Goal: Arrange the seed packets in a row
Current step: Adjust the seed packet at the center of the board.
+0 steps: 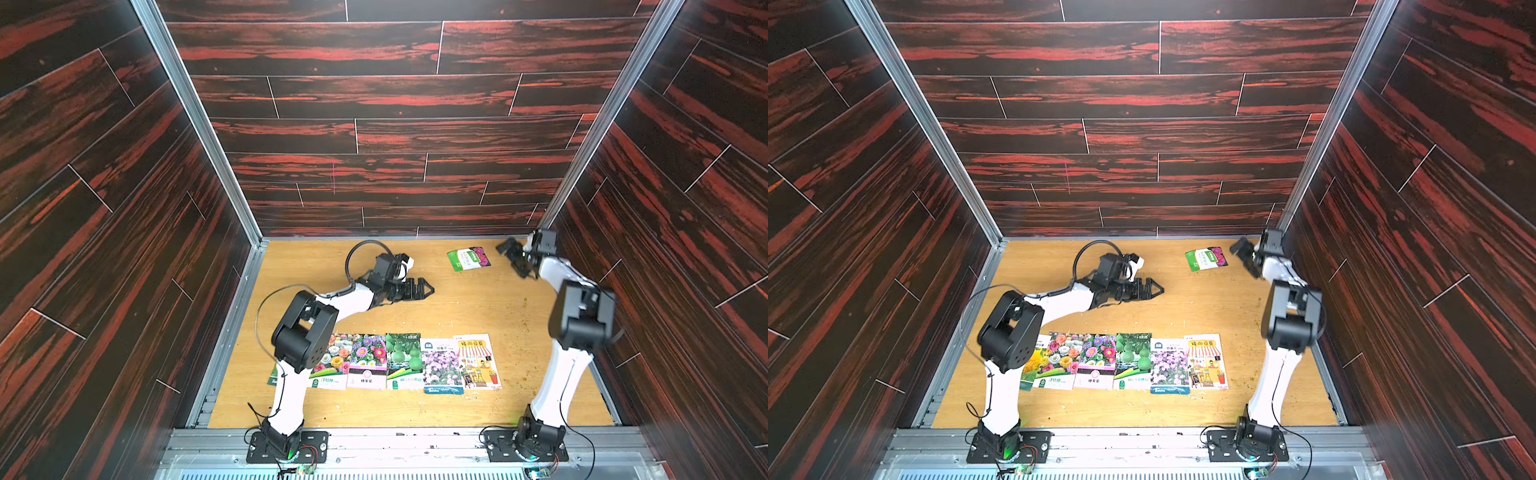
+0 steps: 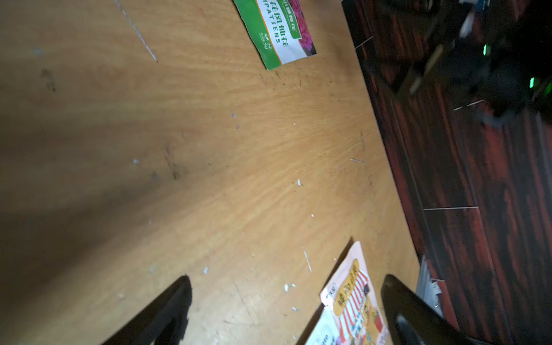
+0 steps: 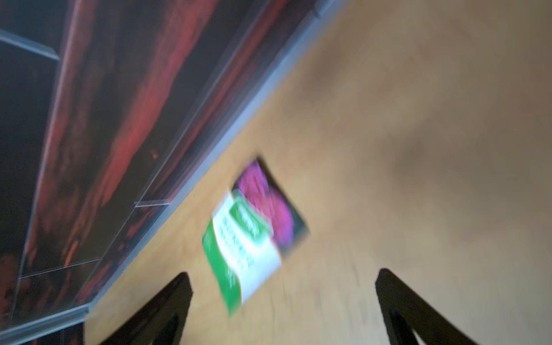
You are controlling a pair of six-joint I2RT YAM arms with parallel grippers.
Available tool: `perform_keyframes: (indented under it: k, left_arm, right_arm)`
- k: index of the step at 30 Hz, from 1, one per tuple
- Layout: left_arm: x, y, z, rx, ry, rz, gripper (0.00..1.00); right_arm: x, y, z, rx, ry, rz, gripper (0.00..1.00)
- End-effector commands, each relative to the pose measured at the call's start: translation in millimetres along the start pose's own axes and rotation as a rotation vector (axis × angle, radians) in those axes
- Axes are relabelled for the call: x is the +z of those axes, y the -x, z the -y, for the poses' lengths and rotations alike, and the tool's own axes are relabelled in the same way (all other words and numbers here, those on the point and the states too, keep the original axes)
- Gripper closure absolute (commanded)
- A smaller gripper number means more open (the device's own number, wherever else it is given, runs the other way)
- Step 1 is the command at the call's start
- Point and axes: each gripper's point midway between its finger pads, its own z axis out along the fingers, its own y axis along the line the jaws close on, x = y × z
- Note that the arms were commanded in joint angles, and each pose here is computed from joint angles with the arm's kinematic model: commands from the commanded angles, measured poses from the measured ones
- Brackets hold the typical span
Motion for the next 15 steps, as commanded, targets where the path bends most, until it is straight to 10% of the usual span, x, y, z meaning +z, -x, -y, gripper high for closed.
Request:
perform_keyframes:
  k: [1,15]
  left_arm:
    - [6.5,3.4,-2.6,0.067,0.010,-0.043,0.00]
    - [45.3,16.5,-34.0,-0.017,-0.041,-0.009,0.00]
  right_arm:
    - [35.2,-4.6,-1.7,-0.101,0.030,-0.097,0.03]
    - [101.4,-26.7,-36.8,-0.023,0.314,-0.256,0.03]
